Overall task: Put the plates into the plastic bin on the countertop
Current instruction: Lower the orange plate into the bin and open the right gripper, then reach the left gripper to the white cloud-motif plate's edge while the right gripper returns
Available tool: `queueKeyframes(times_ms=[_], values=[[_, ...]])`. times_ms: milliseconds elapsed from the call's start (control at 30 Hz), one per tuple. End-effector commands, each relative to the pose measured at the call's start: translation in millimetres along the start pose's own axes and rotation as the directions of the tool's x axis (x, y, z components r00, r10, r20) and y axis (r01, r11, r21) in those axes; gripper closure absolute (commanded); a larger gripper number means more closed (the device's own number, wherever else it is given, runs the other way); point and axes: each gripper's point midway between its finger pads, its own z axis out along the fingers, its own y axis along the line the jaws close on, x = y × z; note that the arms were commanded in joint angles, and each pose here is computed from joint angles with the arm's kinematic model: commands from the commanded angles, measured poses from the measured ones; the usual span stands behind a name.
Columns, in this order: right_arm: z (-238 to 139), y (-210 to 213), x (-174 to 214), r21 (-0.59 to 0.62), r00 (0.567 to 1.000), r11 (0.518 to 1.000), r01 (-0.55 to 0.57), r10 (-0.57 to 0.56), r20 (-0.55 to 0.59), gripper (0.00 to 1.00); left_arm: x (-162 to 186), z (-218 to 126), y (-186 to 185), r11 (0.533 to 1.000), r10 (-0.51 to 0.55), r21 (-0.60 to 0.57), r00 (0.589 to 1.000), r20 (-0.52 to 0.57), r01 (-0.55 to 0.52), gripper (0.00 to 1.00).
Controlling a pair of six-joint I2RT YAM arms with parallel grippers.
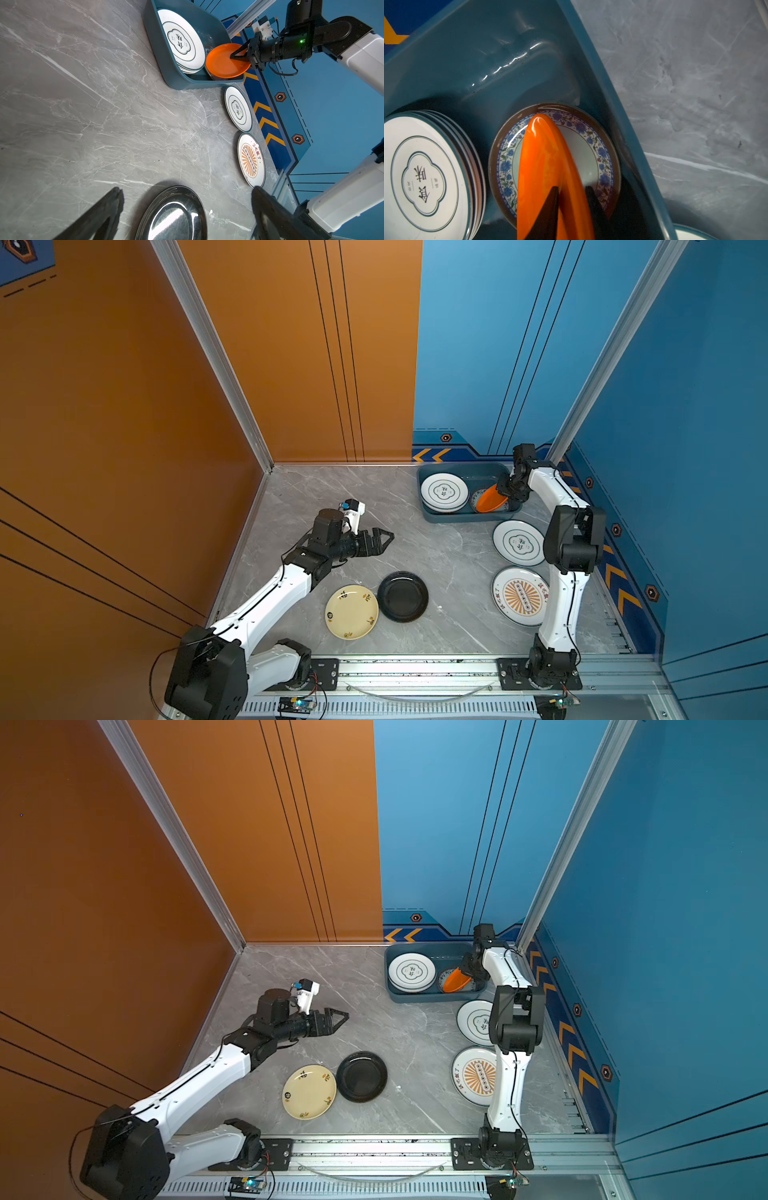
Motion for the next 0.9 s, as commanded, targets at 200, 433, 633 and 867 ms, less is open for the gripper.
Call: queueKeyframes(times_ms=[200,433,633,867], values=[[-27,-16,1,0.043,1.0,0.999,-0.02,0.019,0.019,0.7,6,4,-5,1.0,0.014,0.016,0.999,-0.033,-0.013,0.02],[-33,-28,2,0.056,0.999,0.997,-0.046,0.045,0.023,0.64,10,4,-9,0.999,0.028,0.017,0.999,-0.047,-0.027,0.02],[-53,-33,6,0.054,0.998,0.997,-0.057,0.054,0.044,0.64,11,5,-14,0.999,0.039,0.019,0.998,-0.051,-0.038,0.02],[-77,-39,8,0.045,0.994,0.997,-0.068,0.064,0.085,0.63,17,11,-26,0.997,0.081,0.011,0.994,-0.074,-0.081,0.02]])
